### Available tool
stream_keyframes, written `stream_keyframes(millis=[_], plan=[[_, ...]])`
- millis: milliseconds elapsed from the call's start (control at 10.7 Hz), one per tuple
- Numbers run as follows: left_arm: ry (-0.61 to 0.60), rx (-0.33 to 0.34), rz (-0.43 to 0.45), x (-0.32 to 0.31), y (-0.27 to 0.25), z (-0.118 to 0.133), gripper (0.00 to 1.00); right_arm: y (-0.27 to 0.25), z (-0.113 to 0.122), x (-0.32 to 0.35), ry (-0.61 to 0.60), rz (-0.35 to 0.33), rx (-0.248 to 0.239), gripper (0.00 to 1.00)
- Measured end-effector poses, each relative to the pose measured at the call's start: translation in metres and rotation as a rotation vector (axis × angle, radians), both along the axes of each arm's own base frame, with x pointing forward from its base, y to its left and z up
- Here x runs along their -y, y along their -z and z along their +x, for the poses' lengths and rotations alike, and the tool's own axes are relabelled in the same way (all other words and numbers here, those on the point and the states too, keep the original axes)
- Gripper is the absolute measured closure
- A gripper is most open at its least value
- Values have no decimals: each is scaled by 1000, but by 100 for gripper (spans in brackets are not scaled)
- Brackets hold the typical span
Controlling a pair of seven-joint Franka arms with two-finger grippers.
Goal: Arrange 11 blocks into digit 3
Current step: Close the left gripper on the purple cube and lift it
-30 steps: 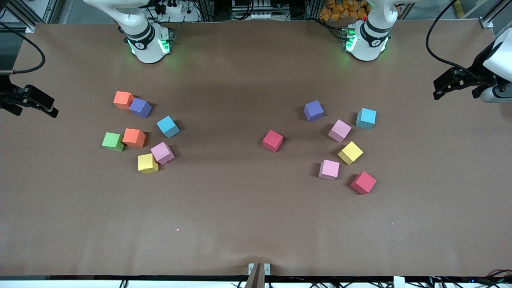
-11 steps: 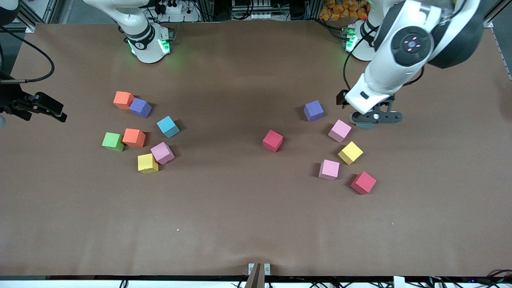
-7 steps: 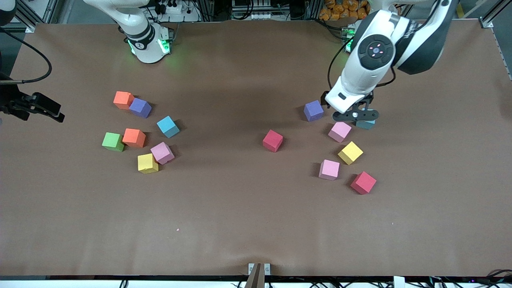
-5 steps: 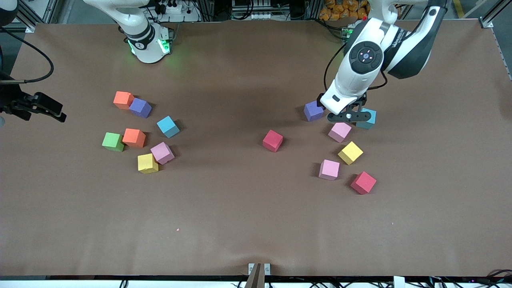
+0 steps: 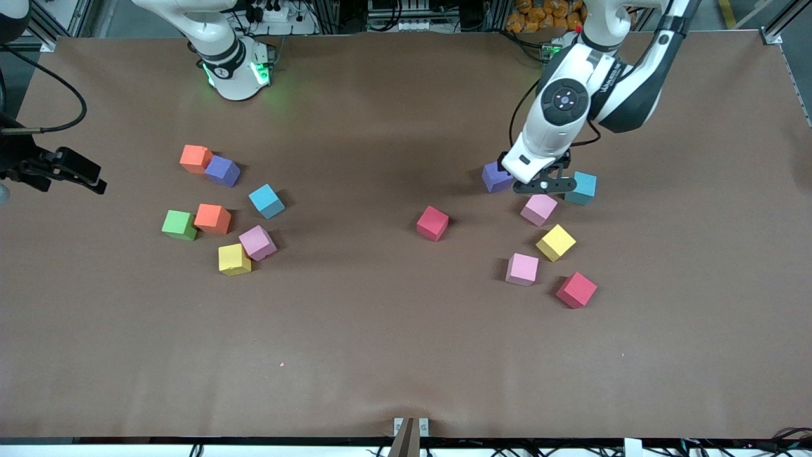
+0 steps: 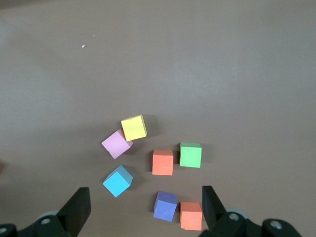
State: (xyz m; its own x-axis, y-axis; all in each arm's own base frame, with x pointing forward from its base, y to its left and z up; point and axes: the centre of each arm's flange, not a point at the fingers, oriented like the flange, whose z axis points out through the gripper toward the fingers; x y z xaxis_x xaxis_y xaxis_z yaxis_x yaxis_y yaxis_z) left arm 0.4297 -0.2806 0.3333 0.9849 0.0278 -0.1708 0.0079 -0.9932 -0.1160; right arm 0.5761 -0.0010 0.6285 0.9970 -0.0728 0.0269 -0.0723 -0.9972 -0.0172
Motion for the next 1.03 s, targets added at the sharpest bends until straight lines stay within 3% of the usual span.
stream_keyframes(millis=[561, 1029], plan=[[-79, -3, -20, 8, 66, -21, 0, 24, 11, -13, -23, 1, -43, 0], [-154, -11, -29, 18, 96, -29, 0, 19, 12, -6, -14, -13, -33, 0]])
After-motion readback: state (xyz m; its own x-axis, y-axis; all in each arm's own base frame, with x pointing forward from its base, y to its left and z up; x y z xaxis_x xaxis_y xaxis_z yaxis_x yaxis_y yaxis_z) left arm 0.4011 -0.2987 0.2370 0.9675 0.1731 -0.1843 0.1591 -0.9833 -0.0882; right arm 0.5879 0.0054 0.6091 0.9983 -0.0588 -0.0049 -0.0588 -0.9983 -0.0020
